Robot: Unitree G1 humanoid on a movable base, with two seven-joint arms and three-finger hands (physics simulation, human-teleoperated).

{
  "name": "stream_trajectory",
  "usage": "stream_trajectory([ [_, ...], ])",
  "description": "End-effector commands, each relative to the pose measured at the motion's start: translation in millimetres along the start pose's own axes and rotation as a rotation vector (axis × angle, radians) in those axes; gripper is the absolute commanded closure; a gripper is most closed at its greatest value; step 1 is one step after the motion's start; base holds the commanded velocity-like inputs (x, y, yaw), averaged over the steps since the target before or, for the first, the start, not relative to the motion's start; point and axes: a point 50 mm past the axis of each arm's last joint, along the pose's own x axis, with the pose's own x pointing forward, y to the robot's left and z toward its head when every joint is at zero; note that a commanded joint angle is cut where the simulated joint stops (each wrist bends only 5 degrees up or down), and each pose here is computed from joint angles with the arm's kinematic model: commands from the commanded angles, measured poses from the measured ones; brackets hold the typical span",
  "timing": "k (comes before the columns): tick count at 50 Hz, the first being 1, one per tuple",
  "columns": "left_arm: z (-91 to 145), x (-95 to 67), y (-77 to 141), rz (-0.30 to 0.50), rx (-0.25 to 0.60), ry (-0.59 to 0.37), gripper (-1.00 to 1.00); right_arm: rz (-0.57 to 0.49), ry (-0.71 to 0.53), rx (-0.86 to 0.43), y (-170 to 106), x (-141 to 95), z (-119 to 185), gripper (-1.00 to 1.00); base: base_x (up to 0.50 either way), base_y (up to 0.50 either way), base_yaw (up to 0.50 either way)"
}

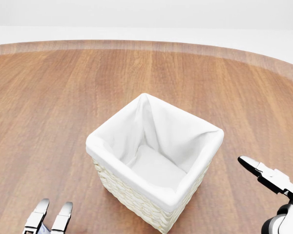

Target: Pick up the alphabet soup and the cream cheese box, and put them in the basket.

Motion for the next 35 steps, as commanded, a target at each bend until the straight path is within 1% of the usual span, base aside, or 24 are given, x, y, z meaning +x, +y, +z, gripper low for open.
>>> stream_trajectory([
  [1, -2.5, -0.5, -13.7, -0.079, 0.007, 0.001, -1.00, 0.002, 0.003, -0.003, 0.5, 0.1, -1.0, -1.00, 0.00, 0.00, 0.00],
  [6, -2.3, 2.0, -15.8, -0.095, 0.004, 0.000, -1.00, 0.003, 0.005, -0.004, 0.9, 0.4, -1.6, -1.00, 0.00, 0.00, 0.00],
  [13, -1.8, 2.5, -27.0, -0.170, 0.009, -0.008, -1.00, 0.004, 0.006, -0.006, 1.2, 0.4, -2.0, -1.00, 0.00, 0.00, 0.00],
  [21, -1.4, 2.4, -42.0, -0.292, 0.017, -0.013, -1.00, 0.003, 0.005, -0.004, 0.9, 0.3, -1.5, -1.00, 0.00, 0.00, 0.00],
  [23, 0.0, 2.0, -41.8, -0.286, 0.010, -0.014, -1.00, 0.002, 0.003, -0.003, 0.6, 0.2, -1.0, -1.00, 0.00, 0.00, 0.00],
  [26, 4.2, 1.6, -44.9, -0.312, 0.014, -0.030, -1.00, 0.002, 0.003, -0.003, 0.3, 0.1, -0.9, -1.00, 0.00, 0.00, 0.00],
  [27, 3.3, 1.3, -46.8, -0.332, 0.016, -0.027, -1.00, 0.002, 0.004, -0.004, 0.5, 0.1, -1.2, -1.00, 0.00, 0.00, 0.00],
  [29, 2.9, 1.3, -48.2, -0.348, 0.017, -0.025, -1.00, 0.002, 0.001, -0.002, 0.4, 0.1, -0.5, -1.00, 0.00, 0.00, 0.00],
  [35, 4.9, -4.5, -55.1, -0.402, 0.018, -0.029, -1.00, 0.002, 0.003, -0.004, 0.6, 0.1, -1.0, -1.00, 0.00, 0.00, 0.00],
])
